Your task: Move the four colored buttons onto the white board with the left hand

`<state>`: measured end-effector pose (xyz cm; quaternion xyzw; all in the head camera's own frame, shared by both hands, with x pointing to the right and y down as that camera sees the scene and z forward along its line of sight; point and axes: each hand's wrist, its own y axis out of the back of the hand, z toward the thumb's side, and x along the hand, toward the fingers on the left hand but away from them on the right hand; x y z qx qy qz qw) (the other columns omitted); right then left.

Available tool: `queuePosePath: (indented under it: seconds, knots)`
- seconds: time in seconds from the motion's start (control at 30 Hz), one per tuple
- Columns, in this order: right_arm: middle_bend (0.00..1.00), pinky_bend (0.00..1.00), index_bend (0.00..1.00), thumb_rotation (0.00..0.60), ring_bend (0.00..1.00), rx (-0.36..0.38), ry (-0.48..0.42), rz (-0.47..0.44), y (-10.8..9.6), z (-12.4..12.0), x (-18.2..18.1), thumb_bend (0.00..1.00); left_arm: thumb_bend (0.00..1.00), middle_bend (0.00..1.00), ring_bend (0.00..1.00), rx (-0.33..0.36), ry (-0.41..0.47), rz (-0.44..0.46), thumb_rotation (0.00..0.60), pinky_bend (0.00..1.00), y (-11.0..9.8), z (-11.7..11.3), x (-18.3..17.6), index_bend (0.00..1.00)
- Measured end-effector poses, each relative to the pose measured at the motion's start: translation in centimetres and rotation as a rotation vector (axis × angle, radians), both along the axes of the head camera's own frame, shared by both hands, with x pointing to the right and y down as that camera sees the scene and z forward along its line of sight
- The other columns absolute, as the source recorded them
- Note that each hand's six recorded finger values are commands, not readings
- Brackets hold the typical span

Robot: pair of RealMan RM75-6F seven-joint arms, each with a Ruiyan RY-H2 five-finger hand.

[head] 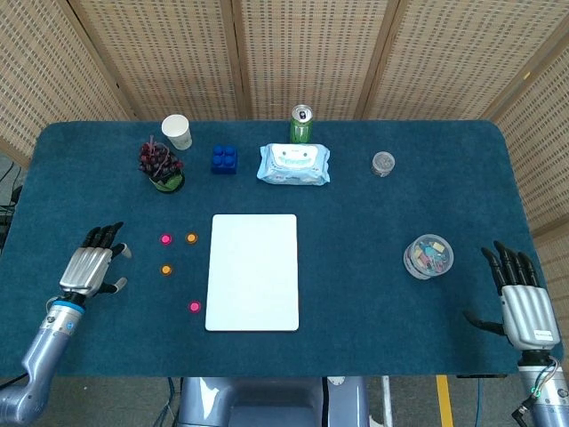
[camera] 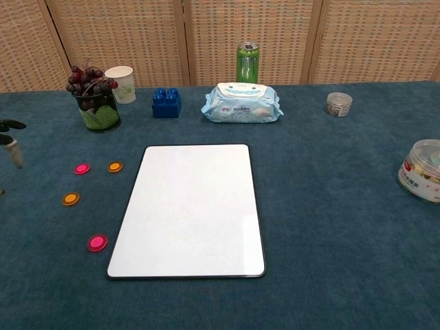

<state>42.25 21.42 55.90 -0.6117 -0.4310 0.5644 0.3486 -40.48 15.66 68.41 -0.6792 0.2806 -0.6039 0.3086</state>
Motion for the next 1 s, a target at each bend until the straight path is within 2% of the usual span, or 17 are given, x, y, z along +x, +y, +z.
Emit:
queuePosePath:
  seconds: [0.6,1.0]
  knots:
    - [0.00,0.00,0.01,0.600,0.00,-0.010,-0.004,-0.001,0.0,0.1,0.0,0.05,0.29,0.00,0.00,-0.059,-0.034,0.089,0.600,0.00,-0.4,4.0,4.8,0.39]
    - [0.00,0.00,0.01,0.600,0.00,-0.015,-0.008,0.002,0.0,0.1,0.1,0.05,0.30,0.00,0.00,-0.078,-0.048,0.108,0.600,0.00,-0.4,5.4,6.8,0.40]
